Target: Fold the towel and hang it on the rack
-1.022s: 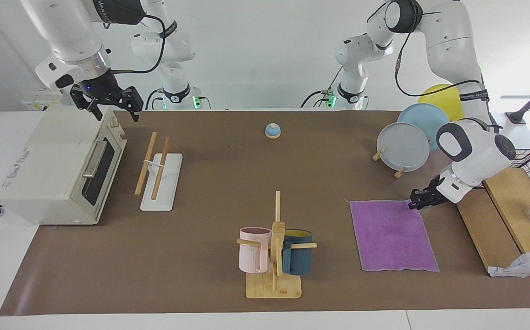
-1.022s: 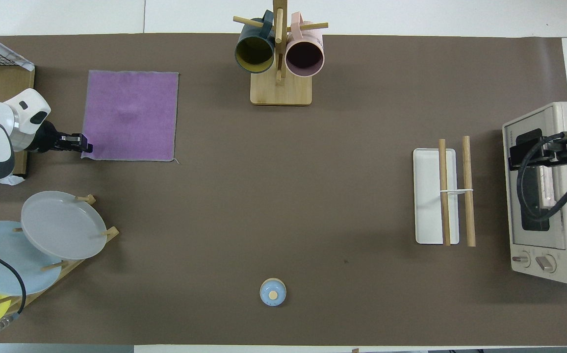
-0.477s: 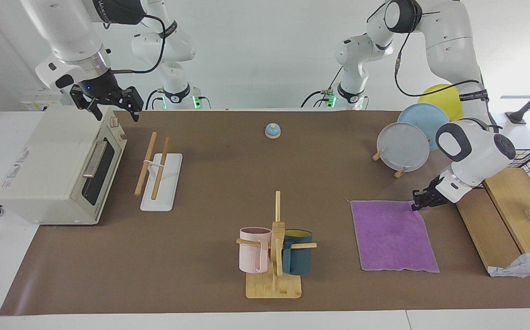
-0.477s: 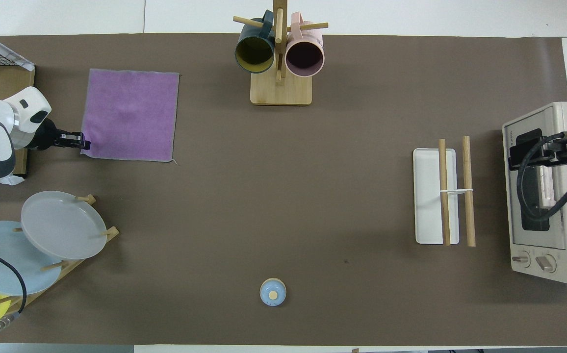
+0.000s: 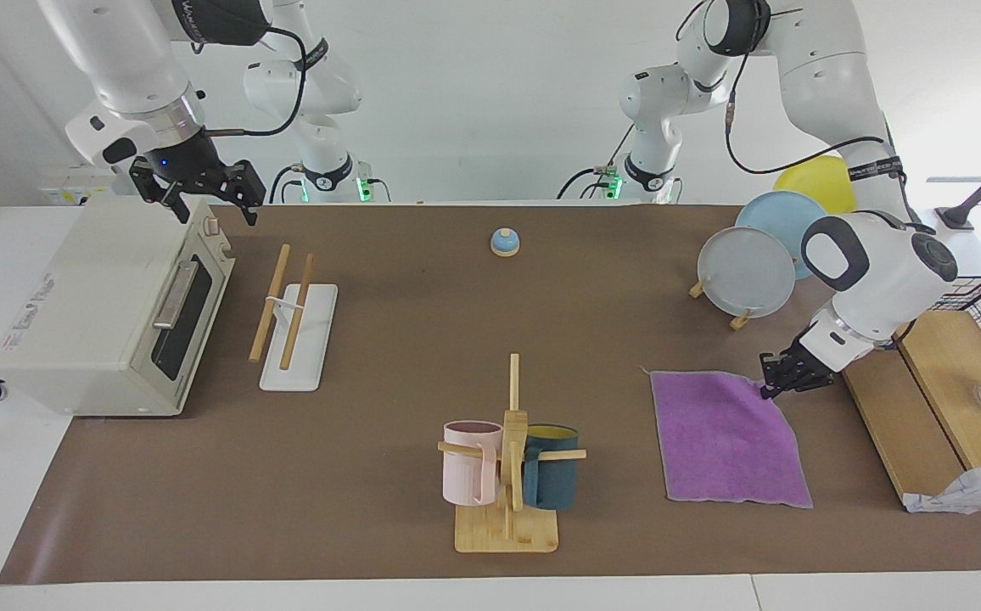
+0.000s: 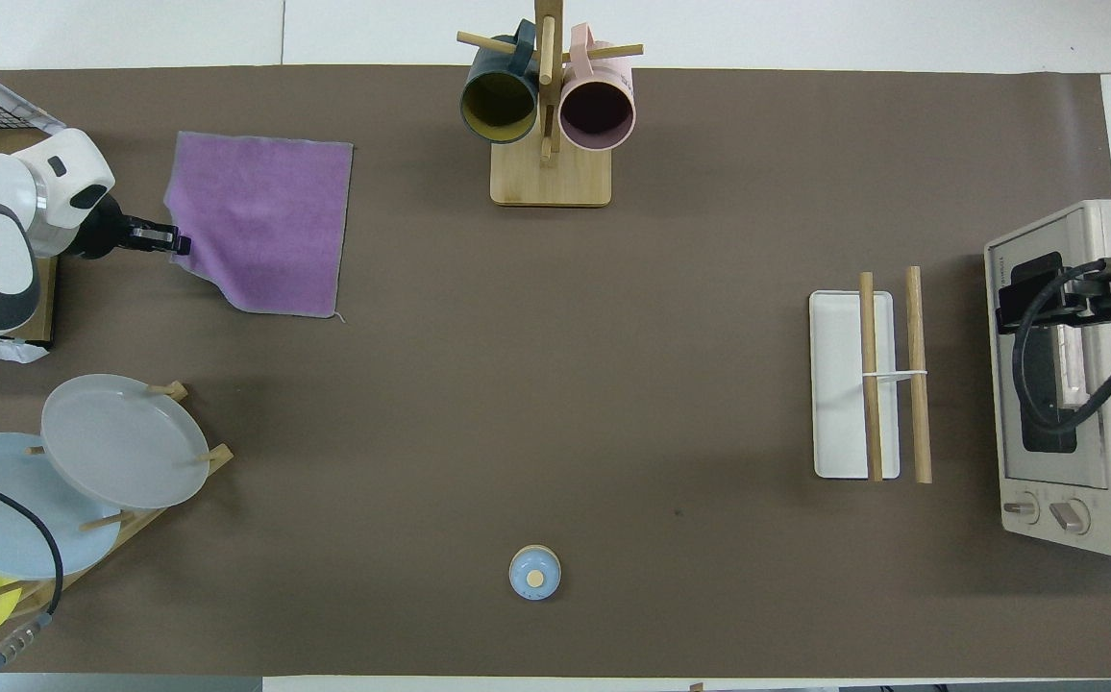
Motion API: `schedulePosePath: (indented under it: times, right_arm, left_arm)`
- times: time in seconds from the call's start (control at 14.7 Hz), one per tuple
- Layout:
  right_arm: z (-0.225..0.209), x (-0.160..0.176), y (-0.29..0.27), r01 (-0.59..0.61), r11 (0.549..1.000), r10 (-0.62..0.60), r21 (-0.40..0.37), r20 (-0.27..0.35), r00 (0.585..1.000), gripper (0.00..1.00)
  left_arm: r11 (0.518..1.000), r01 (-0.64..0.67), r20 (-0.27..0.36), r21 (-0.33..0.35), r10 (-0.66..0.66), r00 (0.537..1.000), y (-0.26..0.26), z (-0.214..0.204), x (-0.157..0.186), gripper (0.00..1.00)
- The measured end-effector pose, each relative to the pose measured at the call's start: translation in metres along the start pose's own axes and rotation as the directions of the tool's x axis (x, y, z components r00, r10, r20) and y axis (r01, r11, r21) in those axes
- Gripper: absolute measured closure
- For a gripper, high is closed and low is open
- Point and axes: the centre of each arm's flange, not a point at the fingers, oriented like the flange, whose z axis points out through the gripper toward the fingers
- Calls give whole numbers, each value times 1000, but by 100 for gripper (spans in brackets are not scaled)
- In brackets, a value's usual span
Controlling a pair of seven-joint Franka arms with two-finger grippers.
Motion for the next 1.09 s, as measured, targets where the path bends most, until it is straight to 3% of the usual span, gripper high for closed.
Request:
schedulePosePath:
  times: [0.34,0.54,0.82,0.89,1.09]
  right_arm:
    - [0,0,0,0,1000,0,0,0,1000,0]
    - [0,0,0,0,1000,0,0,0,1000,0]
    - [0,0,0,1,1000,-1,0,0,1000,0]
    - [0,0,0,1,1000,-1,0,0,1000,0]
    - [0,0,0,1,1000,-1,0,0,1000,0]
  left_arm:
    - [992,-126,12,-1,126,992,79,-15,6,98]
    - [982,-191,30,-6,191,981,133,11,-8,98]
    - [974,-223,-21,37,224,974,173,59,-45,98]
    - [974,-223,-20,40,223,975,174,65,-52,92]
    - [979,-199,-11,41,199,980,165,60,-55,59]
